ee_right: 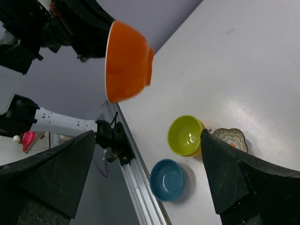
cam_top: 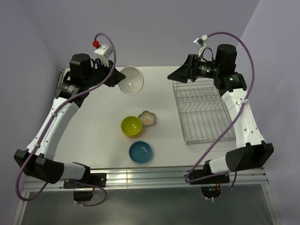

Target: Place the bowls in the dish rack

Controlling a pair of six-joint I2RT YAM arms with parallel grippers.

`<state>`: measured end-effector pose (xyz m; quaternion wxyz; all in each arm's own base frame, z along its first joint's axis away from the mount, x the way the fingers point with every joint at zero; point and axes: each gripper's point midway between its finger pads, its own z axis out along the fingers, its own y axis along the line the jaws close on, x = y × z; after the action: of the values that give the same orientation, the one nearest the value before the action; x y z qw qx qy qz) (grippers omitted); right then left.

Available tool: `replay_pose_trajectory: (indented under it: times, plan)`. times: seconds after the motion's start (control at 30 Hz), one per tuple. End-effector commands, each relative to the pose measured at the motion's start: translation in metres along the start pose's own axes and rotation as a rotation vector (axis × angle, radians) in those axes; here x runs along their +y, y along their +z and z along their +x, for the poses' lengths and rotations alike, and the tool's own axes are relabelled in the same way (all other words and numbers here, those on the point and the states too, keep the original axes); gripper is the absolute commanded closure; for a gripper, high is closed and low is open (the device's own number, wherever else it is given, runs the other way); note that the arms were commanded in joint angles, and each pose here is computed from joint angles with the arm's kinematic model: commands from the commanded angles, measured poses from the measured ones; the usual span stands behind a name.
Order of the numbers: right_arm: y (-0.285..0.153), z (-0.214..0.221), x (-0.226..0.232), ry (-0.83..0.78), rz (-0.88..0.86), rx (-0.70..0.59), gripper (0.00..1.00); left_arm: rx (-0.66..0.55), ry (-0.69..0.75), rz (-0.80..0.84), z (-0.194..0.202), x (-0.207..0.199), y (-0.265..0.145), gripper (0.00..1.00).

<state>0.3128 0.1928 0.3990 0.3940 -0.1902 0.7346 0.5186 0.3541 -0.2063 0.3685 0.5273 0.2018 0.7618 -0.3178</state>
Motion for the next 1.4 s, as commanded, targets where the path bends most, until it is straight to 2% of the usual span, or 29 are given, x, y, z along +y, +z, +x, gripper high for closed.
replay_pose_trajectory:
  times: [0.0,0.27,0.53,0.9,1.03,1.37]
  plan:
    - [0.006,-0.017,0.025,-0.042,0.002,-0.064,0.00,-0.075,-0.022,0.057,-0.017,-0.028,0.007,1.00]
    - [0.038,0.018,0.026,0.103,-0.051,0.032,0.02,-0.028,-0.042,0.151,-0.002,-0.058,0.024,1.00]
    - [0.050,0.032,0.036,0.099,-0.063,0.075,0.02,-0.003,-0.034,0.212,0.006,-0.072,0.029,1.00]
    - [0.064,0.053,0.030,0.272,-0.098,0.141,0.00,0.005,-0.049,0.245,0.010,-0.078,0.032,1.00]
    - [0.063,0.056,0.032,0.290,-0.120,0.144,0.00,0.010,-0.051,0.253,0.013,-0.078,0.033,1.00]
    - [0.063,0.058,0.041,0.338,-0.177,0.165,0.16,0.027,-0.058,0.262,0.020,-0.079,0.037,1.00]
